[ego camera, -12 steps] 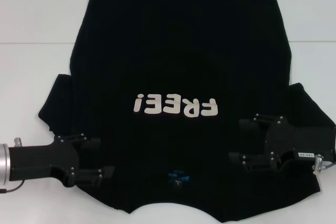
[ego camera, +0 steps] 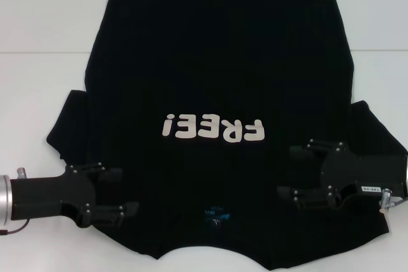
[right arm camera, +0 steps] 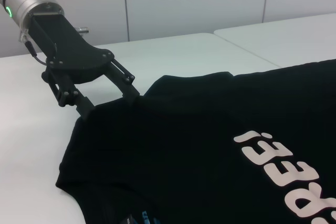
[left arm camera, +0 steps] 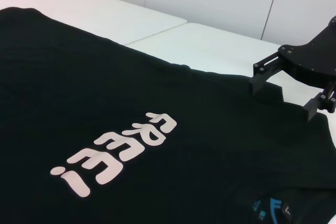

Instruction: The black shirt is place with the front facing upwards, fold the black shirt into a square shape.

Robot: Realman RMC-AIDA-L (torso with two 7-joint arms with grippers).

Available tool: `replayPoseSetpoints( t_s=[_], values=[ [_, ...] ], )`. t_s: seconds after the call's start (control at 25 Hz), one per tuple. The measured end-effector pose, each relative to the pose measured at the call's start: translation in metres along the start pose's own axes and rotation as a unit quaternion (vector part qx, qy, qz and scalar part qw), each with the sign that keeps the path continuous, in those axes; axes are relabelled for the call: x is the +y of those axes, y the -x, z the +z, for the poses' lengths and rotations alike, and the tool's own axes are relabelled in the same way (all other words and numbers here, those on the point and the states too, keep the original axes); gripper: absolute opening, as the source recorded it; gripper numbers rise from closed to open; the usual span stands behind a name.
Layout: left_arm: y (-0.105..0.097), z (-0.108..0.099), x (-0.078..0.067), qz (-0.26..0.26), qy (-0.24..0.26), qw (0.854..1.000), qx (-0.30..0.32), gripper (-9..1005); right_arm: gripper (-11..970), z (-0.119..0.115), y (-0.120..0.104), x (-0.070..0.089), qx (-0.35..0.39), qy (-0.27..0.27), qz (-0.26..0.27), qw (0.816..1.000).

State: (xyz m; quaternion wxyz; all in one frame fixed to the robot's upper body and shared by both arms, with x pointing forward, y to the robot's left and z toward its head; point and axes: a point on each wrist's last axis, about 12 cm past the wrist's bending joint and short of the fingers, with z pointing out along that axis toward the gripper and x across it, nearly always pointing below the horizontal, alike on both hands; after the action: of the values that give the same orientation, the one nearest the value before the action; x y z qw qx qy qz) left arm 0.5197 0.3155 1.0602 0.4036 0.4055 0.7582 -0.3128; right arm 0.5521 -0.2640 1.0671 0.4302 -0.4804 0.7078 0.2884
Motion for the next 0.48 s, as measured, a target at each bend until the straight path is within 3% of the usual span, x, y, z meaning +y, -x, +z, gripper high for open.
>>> replayPoseSetpoints(
  t_s=[0.36,0.48],
  values=[
    [-0.0001,0.0001,-0.0001,-0.003,0.002,1.0,-0.002,833,915,-0.0003,-0.0009,0.0002,0.0,-0.001,0.001,1.0],
    [0.0005,-0.0046,0.0034,-0.052,0.02,0.998,-0.021,833,915,-0.0006,-0.0015,-0.0002,0.001,-0.004,0.002,1.0]
  ],
)
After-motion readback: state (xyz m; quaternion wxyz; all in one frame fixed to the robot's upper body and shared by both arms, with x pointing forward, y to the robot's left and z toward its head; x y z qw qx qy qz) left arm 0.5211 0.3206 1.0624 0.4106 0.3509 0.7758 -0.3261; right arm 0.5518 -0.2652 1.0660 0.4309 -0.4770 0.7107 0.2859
